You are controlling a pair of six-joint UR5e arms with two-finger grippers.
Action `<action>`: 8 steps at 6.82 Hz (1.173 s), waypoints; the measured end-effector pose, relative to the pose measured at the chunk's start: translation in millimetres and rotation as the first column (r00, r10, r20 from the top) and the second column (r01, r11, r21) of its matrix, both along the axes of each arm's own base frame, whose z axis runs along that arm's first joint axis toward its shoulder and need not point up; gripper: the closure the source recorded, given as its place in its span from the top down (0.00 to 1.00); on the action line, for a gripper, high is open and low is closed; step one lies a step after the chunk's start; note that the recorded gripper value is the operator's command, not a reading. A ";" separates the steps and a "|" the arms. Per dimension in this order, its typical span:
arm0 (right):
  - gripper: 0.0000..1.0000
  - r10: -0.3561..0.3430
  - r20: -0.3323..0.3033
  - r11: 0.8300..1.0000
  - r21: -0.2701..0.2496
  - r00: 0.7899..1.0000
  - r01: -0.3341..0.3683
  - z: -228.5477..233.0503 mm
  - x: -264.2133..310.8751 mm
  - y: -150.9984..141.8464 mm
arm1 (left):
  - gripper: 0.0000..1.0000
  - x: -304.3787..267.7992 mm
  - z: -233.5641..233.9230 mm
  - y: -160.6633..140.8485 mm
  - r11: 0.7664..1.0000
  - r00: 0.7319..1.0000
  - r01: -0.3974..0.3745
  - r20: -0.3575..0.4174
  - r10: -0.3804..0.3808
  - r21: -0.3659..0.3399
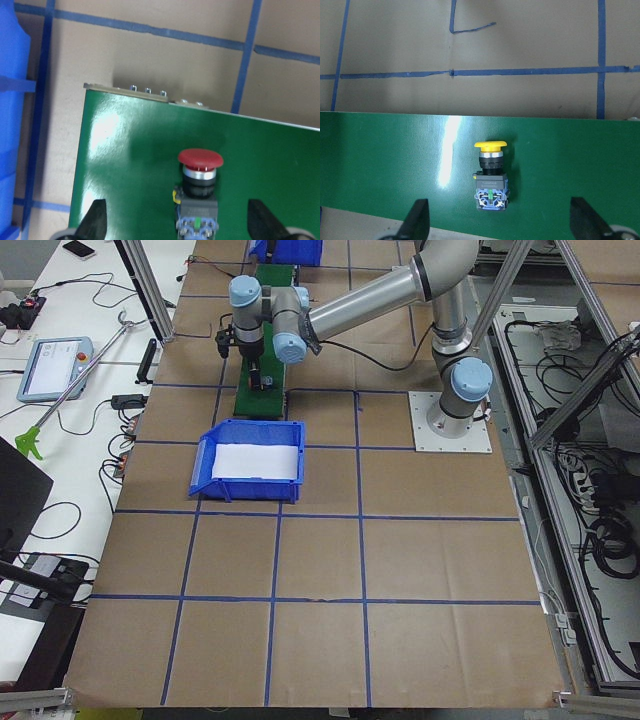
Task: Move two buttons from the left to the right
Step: 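Grasp the yellow button with the right gripper while the left gripper withdraws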
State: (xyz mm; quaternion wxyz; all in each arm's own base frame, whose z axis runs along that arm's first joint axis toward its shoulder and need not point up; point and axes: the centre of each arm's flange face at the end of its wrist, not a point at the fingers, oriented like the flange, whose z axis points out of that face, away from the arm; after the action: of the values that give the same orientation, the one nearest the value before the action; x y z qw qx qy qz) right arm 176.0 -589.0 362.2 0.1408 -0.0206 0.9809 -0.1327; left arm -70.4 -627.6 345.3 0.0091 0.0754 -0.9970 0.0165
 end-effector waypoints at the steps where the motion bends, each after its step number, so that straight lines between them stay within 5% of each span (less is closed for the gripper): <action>1: 1.00 -0.002 -0.010 1.000 0.022 1.000 0.002 -13.6 -1.0 -4.0 | 1.00 -7.8 27.2 12.7 1.000 0.999 0.029 -0.016 -0.029 0.012; 4: 1.00 -0.023 -0.096 0.995 0.096 0.995 0.032 -63.7 -9.6 -19.9 | 1.00 -18.8 95.4 55.9 0.998 0.998 0.065 -0.019 -0.065 0.000; 8: 0.95 -0.020 -0.108 0.988 0.152 0.994 0.036 -103.6 -11.3 -30.1 | 1.00 -28.7 131.7 111.1 0.999 1.000 0.026 -0.016 -0.025 0.045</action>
State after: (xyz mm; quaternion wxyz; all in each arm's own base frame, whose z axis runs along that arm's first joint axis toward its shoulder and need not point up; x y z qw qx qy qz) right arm 164.6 -619.1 258.6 0.0879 -0.0031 0.9945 -0.0576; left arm -99.0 -516.5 477.0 0.0155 0.0631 -0.9979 -0.0068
